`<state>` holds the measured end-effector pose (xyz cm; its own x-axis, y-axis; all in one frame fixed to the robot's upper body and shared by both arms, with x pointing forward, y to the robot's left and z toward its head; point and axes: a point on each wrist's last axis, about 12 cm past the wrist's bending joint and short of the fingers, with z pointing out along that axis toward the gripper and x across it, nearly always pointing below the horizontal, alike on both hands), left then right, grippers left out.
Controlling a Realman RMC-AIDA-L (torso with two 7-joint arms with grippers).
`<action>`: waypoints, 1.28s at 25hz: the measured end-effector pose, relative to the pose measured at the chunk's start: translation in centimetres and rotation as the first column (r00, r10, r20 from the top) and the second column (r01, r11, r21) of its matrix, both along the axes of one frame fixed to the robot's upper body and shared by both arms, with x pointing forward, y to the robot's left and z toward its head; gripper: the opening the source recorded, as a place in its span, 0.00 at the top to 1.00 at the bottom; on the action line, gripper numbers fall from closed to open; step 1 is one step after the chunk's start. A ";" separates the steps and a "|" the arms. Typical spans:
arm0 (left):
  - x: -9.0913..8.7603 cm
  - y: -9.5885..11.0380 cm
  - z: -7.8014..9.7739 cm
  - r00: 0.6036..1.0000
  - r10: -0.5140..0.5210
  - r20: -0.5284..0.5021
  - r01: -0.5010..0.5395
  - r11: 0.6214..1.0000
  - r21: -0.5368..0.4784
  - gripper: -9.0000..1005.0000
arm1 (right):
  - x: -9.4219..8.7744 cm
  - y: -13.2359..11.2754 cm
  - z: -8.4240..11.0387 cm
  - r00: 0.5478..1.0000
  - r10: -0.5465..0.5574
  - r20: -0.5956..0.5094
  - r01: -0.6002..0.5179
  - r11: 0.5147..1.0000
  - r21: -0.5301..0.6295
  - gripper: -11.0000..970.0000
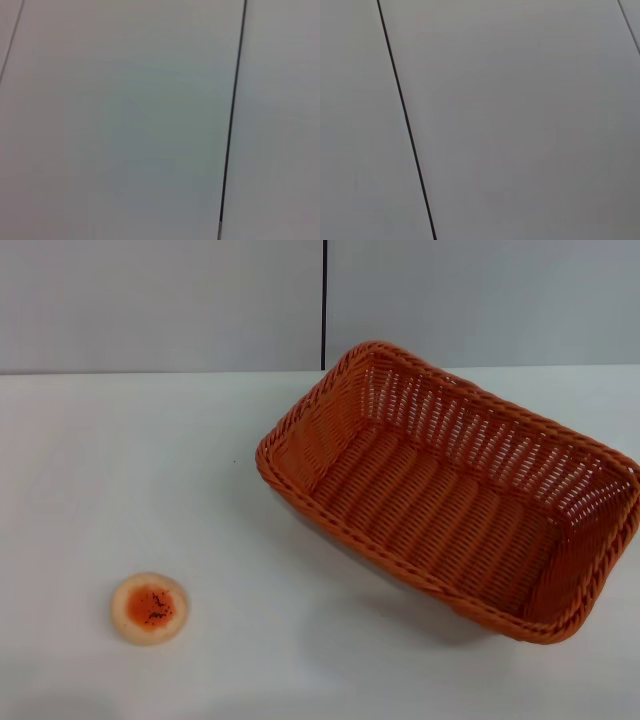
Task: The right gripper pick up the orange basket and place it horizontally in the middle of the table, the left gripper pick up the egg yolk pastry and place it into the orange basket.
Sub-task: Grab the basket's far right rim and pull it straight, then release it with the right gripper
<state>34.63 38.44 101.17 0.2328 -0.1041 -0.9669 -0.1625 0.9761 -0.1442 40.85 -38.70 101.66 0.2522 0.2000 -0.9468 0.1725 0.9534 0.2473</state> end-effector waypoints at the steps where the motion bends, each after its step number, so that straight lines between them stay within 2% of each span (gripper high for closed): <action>1: 0.0 -0.1 0.0 1.000 -0.001 -0.001 0.001 1.000 0.008 0.16 | -0.1 0.0 0.0 1.000 0.000 -0.001 0.000 1.000 0.002 0.19; 10: -0.2 -0.1 -0.1 1.000 0.028 0.007 -0.028 0.999 -0.034 0.16 | 0.1 0.2 0.0 1.000 0.015 0.001 -0.015 1.000 -0.001 0.19; 15: 0.1 0.3 0.2 0.999 -0.037 0.007 0.038 0.998 -0.044 0.16 | 0.0 0.2 0.0 1.000 0.015 0.000 -0.015 1.000 -0.002 0.19; 18: 0.5 0.8 0.4 0.995 -0.097 -0.004 0.097 0.994 -0.045 0.16 | 0.1 -0.1 0.4 0.998 0.068 0.002 -0.068 0.998 -0.016 0.19; 22: 0.9 0.9 0.5 0.993 -0.114 -0.009 0.113 0.993 -0.046 0.16 | 0.5 -2.6 2.3 0.966 0.257 -0.030 -0.257 0.966 0.007 0.20; 23: 1.0 0.9 0.5 0.994 -0.113 -0.010 0.112 0.993 -0.047 0.16 | 0.5 -2.6 2.3 0.966 0.257 -0.030 -0.257 0.966 0.007 0.20; 25: 1.2 1.0 0.5 0.994 -0.109 -0.013 0.109 0.993 -0.047 0.16 | 1.4 -4.2 4.0 0.937 0.345 -0.063 -0.342 0.939 0.046 0.20; 26: 1.4 1.0 0.4 0.994 -0.109 -0.017 0.108 0.993 -0.046 0.16 | 2.6 -5.3 6.0 0.893 0.431 -0.127 -0.424 0.902 0.077 0.20; 27: 1.4 1.0 0.4 0.994 -0.109 -0.017 0.108 0.993 -0.046 0.16 | 2.6 -5.3 6.0 0.893 0.431 -0.127 -0.424 0.902 0.077 0.20; 30: 1.8 0.9 0.4 0.993 -0.115 -0.026 0.114 0.992 -0.046 0.16 | 5.2 -5.9 9.5 0.808 0.532 -0.253 -0.524 0.845 0.105 0.20; 31: 2.1 0.8 0.3 0.992 -0.119 -0.030 0.118 0.992 -0.047 0.16 | 6.8 -5.7 11.2 0.749 0.577 -0.326 -0.568 0.812 0.132 0.20; 32: 2.1 0.8 0.3 0.992 -0.119 -0.032 0.118 0.992 -0.048 0.16 | 6.8 -5.7 11.2 0.749 0.577 -0.326 -0.568 0.812 0.132 0.20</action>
